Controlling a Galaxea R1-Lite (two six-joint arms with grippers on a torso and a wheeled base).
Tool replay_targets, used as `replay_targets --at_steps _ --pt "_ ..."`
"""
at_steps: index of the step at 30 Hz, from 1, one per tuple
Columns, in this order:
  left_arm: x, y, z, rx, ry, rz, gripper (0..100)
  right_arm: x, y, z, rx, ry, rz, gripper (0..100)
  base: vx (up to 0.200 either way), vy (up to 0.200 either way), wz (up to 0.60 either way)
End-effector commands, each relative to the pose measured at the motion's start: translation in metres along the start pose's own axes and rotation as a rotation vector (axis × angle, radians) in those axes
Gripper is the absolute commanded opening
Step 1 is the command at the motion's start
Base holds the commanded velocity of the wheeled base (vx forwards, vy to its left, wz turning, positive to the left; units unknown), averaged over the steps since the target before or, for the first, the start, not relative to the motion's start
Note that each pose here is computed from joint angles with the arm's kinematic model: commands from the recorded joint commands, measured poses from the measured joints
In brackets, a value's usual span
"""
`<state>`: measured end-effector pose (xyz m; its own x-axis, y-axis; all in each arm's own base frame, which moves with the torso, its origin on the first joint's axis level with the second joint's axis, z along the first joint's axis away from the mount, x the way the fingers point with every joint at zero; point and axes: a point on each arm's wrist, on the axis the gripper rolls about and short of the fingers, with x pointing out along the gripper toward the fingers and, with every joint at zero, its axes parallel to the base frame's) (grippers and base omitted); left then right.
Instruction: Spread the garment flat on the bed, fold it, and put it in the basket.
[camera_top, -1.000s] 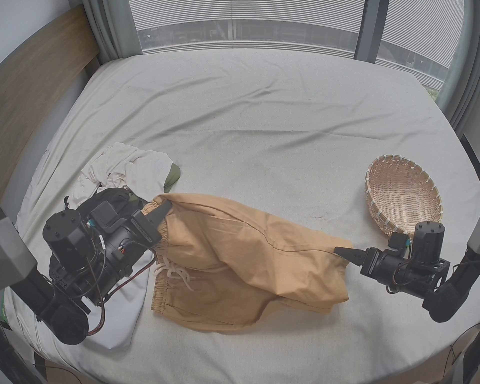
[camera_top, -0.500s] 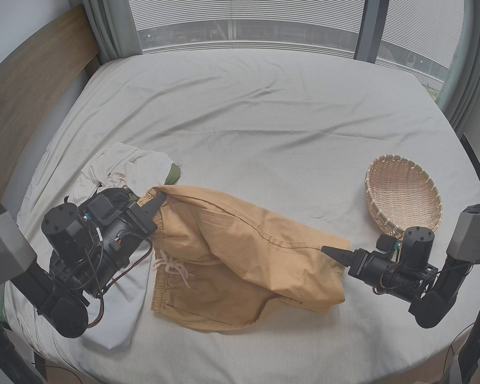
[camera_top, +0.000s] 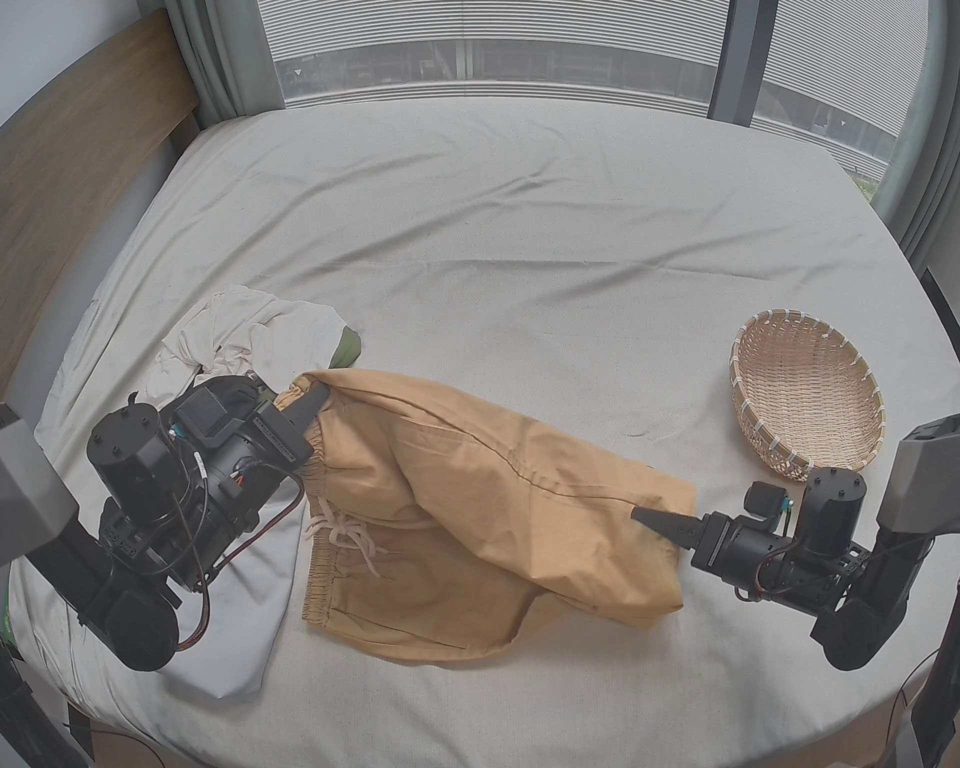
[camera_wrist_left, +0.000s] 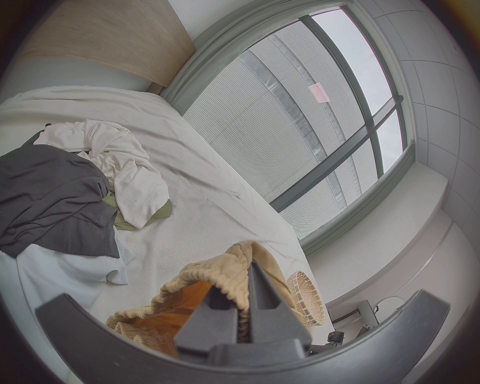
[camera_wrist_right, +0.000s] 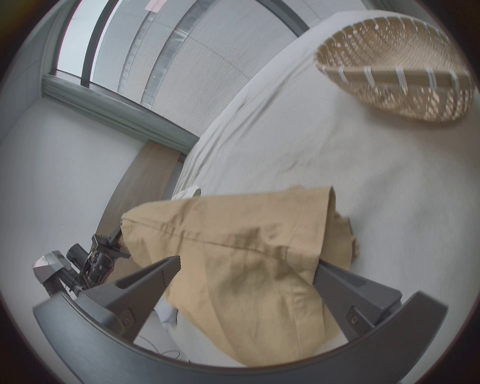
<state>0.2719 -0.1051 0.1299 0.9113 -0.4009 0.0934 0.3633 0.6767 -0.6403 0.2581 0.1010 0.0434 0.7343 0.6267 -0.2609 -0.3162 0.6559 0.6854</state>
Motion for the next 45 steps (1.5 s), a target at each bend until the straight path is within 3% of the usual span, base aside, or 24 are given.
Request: replay_targets --at_steps 1,9,13,29,45 --pt "0.000 0.002 -0.001 0.001 0.004 0.007 0 -0.008 0.003 -0.006 0.006 0.033 0.010 100 0.000 0.000 0.00" --pt "0.001 0.004 -0.003 0.000 0.010 0.014 0 -0.034 0.027 0.008 -0.006 0.019 0.136 100 0.000 0.000 0.00" --pt "0.001 0.004 -0.003 0.002 0.010 0.012 0 -0.032 0.029 0.012 -0.007 0.005 0.151 100 0.000 0.000 0.00" --pt "0.001 0.002 -0.004 0.003 0.014 0.008 0 -0.006 0.006 0.010 0.018 0.023 0.096 100 0.000 0.000 0.00" --pt "0.002 -0.002 -0.005 0.000 0.016 -0.005 0 0.013 0.005 0.014 0.003 0.009 0.126 100 0.000 0.000 0.00"
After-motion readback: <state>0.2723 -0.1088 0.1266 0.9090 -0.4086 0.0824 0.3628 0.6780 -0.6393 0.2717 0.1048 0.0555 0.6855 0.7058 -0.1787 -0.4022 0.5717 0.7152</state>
